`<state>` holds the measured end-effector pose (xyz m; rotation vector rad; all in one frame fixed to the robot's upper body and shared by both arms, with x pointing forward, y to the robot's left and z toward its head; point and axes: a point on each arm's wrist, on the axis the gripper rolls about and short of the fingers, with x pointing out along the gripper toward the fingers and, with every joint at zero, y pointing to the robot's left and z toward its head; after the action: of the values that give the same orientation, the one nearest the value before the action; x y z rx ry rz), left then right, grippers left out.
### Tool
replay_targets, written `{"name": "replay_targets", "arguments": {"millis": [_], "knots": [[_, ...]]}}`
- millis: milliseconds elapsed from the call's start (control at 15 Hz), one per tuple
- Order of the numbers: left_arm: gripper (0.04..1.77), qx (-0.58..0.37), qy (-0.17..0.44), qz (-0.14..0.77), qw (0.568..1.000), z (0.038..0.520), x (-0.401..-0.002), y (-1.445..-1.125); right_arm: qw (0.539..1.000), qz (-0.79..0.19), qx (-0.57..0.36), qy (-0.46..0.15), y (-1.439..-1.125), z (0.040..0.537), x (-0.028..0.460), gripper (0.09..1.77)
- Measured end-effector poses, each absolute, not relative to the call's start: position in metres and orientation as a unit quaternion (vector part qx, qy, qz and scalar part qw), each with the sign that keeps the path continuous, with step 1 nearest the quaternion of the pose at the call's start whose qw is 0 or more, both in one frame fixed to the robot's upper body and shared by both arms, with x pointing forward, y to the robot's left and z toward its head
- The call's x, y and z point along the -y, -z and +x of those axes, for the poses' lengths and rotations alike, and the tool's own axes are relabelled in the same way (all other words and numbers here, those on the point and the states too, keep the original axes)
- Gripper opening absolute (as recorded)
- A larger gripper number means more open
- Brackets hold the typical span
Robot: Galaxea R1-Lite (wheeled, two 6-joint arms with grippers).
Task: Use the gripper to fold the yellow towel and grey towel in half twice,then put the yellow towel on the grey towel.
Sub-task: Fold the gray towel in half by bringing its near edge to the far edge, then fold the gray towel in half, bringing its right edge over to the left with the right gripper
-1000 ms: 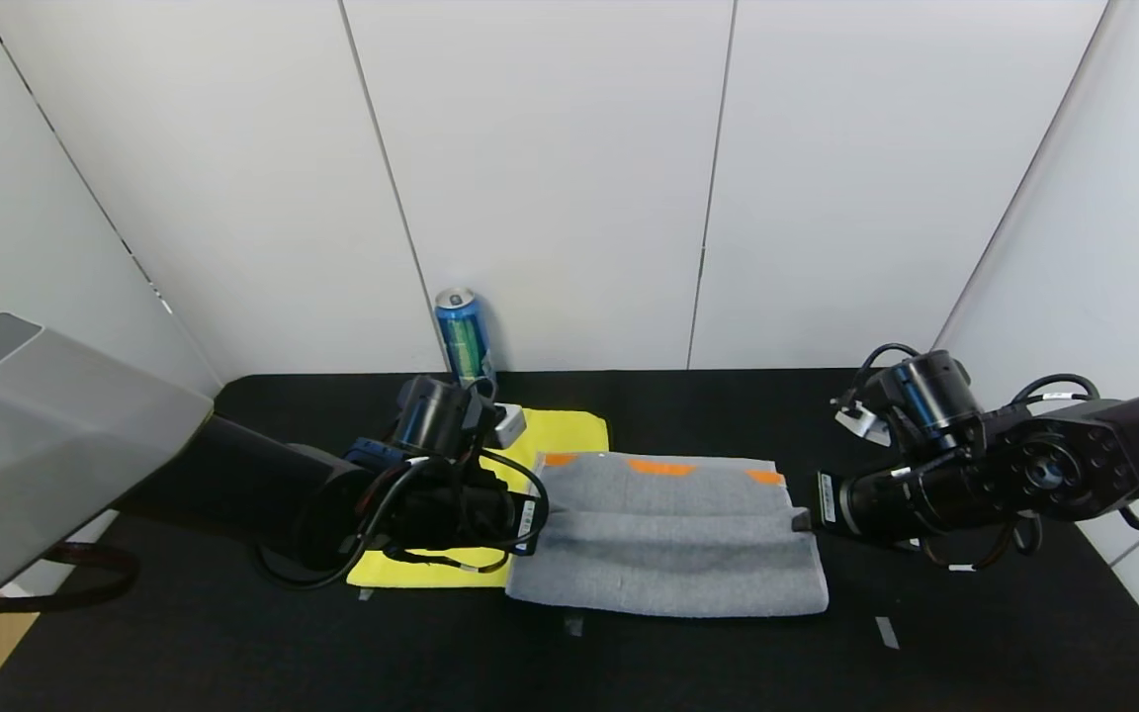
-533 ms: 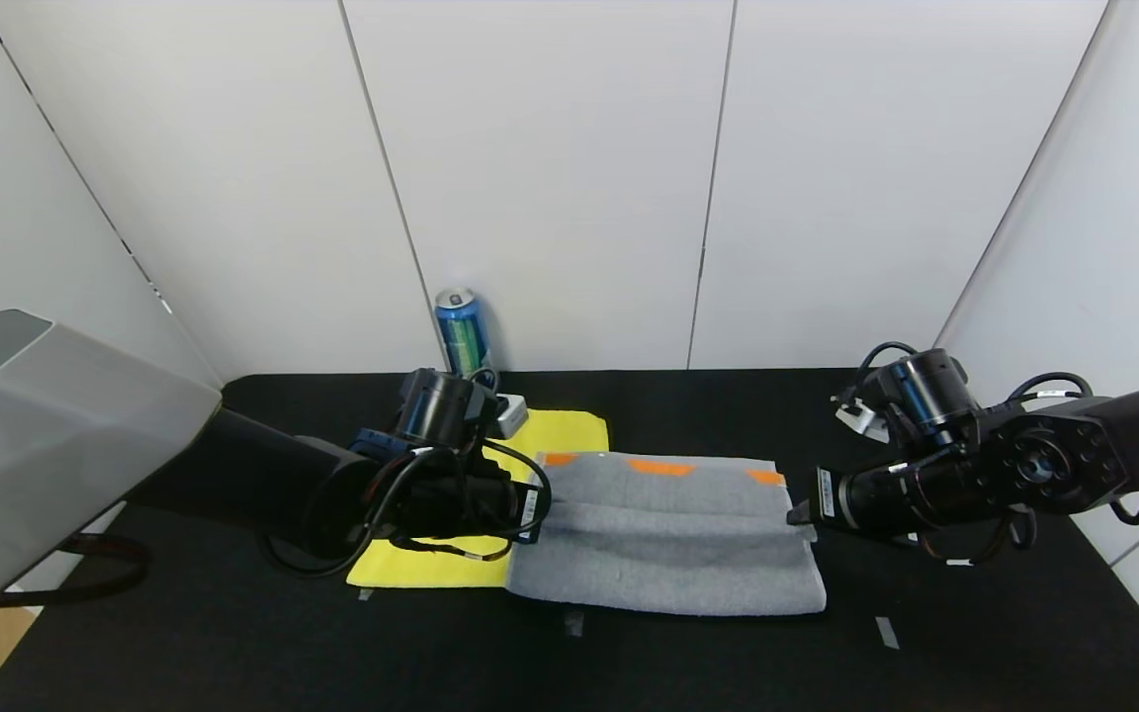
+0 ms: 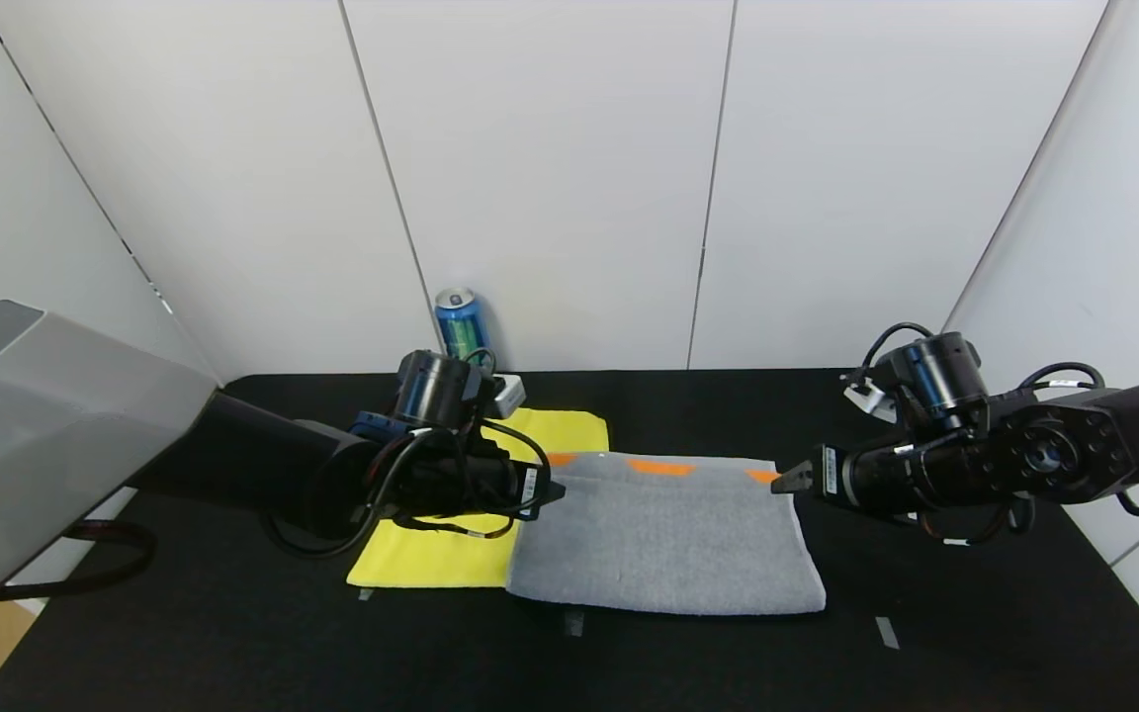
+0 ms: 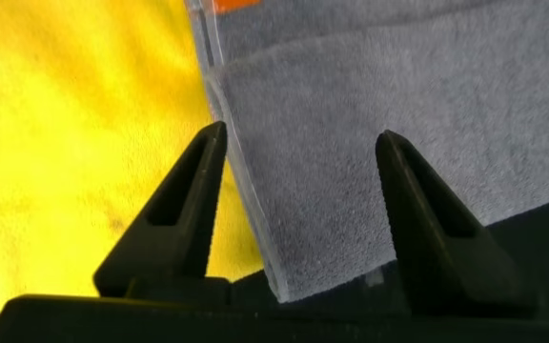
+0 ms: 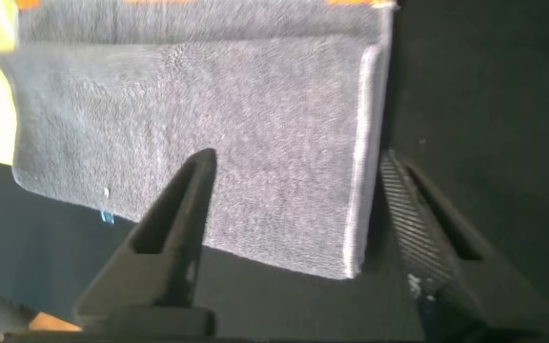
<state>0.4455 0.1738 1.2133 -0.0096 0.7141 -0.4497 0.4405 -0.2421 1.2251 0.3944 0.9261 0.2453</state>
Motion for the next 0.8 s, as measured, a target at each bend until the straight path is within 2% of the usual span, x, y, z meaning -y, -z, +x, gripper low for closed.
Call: {"name": "replay_targets", "arguments": {"millis": [267,800], "knots": [[1.37,-0.329,0.207,-0.013,0.921,0.448,-0.186,-1.23,0.875,0.192,-0.43,-0.115,-1.235,0.436,0.247,1.45],[1.59,-0.315,0.202,-0.04,0.927,0.421,-0.203,-1.276,0.869,0.19,-0.443,-0.109,-1.23,0.426,0.25,1.62]]}}
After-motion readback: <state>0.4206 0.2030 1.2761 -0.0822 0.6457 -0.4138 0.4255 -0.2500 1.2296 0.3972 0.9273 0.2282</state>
